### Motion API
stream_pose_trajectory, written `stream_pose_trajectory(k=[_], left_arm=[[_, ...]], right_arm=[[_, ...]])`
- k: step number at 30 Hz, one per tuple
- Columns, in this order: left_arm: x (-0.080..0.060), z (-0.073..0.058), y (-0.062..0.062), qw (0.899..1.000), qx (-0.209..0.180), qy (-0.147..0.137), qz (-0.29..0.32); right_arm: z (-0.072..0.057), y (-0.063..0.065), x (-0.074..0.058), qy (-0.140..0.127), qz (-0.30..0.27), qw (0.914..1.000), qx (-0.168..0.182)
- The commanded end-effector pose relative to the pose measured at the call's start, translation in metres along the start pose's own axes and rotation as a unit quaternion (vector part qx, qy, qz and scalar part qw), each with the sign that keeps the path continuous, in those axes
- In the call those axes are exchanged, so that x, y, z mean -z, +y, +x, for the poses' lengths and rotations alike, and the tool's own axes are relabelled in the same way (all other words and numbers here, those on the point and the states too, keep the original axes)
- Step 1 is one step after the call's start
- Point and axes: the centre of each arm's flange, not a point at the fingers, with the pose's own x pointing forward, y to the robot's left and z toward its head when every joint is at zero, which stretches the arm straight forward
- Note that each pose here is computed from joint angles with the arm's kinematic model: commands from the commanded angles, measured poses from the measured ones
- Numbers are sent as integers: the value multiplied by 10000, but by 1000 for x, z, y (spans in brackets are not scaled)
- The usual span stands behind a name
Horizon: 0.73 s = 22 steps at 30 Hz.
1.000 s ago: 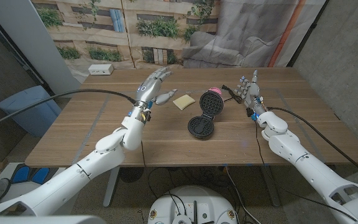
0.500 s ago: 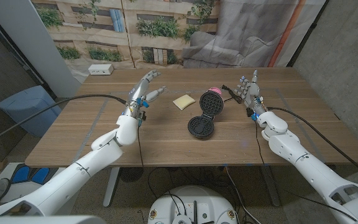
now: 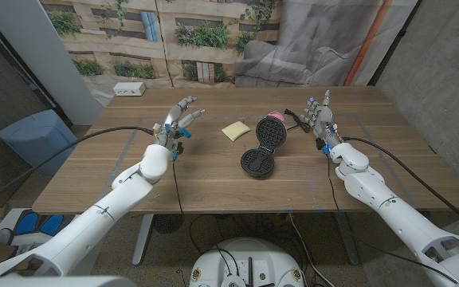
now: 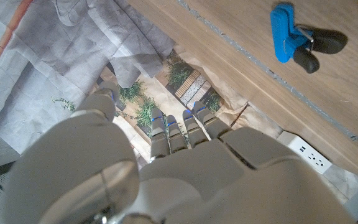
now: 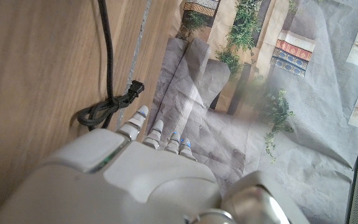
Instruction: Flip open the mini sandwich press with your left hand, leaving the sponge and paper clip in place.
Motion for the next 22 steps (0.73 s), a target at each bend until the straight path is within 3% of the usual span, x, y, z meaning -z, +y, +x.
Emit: stream_pose_trajectory(k=[1, 5, 8, 10, 16, 22], left_arm=[[14, 12, 11, 9987, 166, 178, -444], [18, 14, 14, 9968, 193, 328, -706], [19, 18, 14, 9965, 312, 277, -729], [22, 18, 12, 9945, 320, 417, -908], [33, 17, 5, 9883, 236, 654, -1358], [46, 11, 6, 9828, 48, 772, -1679]], right_arm=[[0, 0, 0, 0, 0, 10000, 0], [0, 0, 0, 0, 1, 10000, 0], [0, 0, 0, 0, 0, 10000, 0], [0, 0, 0, 0, 1, 10000, 0], [0, 0, 0, 0, 1, 10000, 0], [0, 0, 0, 0, 1, 10000, 0]])
